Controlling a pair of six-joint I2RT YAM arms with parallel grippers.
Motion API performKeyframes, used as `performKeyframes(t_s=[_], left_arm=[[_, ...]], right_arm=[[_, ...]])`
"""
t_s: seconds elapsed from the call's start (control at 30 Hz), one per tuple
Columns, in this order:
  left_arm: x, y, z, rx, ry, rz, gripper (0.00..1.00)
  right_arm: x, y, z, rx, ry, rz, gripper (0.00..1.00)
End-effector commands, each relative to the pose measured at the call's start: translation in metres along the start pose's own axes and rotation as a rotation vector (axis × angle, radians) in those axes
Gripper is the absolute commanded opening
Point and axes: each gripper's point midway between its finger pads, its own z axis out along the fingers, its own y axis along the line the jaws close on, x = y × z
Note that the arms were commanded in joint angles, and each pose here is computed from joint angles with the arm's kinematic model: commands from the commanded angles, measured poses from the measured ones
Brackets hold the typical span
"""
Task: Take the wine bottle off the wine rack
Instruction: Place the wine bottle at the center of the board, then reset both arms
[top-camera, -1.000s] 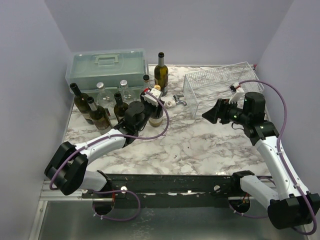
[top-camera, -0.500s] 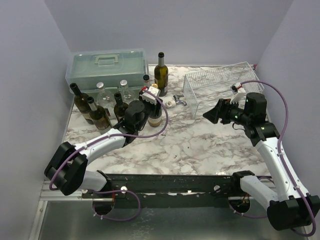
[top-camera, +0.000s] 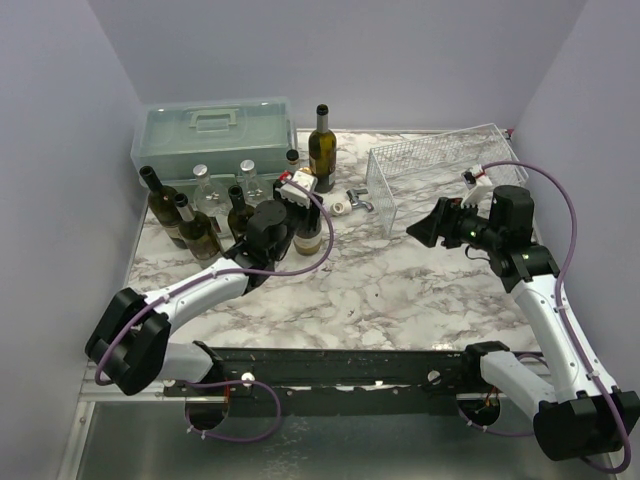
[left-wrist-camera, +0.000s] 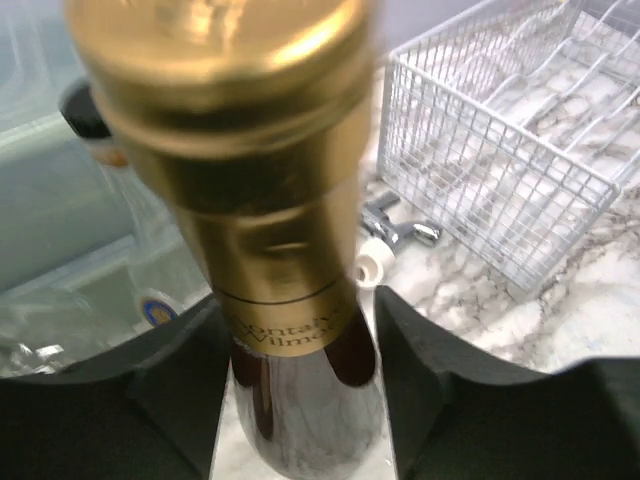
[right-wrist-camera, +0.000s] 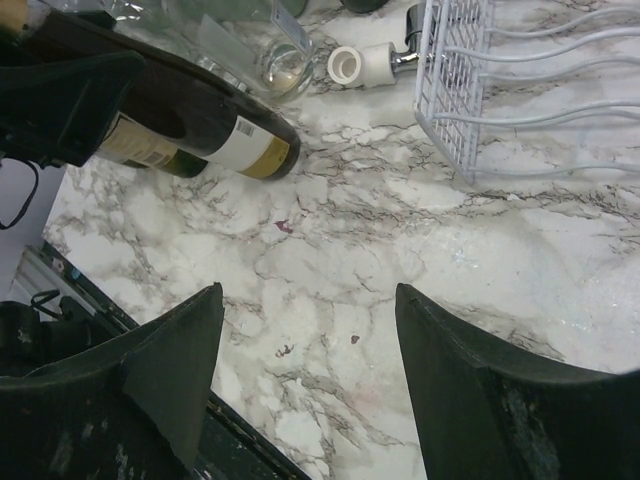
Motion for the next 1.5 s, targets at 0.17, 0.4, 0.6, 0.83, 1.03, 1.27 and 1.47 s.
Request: performKeyframes(t_s=[0.17, 0.4, 0.6, 0.83, 1.03, 1.27, 1.47], left_arm=[[-0.116, 0.015, -0.016, -0.047, -0.343, -0.091, 0.73], [-0.120, 0.013, -0.024, -0.029, -0.349, -0.095, 0.85], [-0.126, 0.013, -0.044, 0.002, -0.338, -0.098, 0.96], [-0.133, -0.005, -0.077, 0.137, -0.253, -0.142, 0.99], [-0.128, -0.025, -0.113, 0.292, -0.168, -0.180, 0.99], [-0.092, -0.050, -0.159, 0.474, 0.019, -0.226, 0.99], [-0.050, -0.048, -0.176, 0.475, 0.111, -0.281, 0.99]], right_arm=[[-0.003, 0.002, -0.002, -0.022, -0.022, -0.016, 0.73], [-0.004, 0.002, -0.003, -0.023, -0.028, -0.025, 0.73], [-0.003, 0.004, -0.007, -0.036, -0.036, -0.069, 0.73], [0.004, 0.016, -0.013, -0.126, -0.014, -0.170, 0.78], [0.001, 0.013, -0.015, -0.117, 0.003, -0.270, 0.85], [-0.017, -0.019, -0.012, 0.044, -0.047, -0.367, 0.99], [-0.034, -0.047, -0.016, 0.190, -0.110, -0.364, 1.00]])
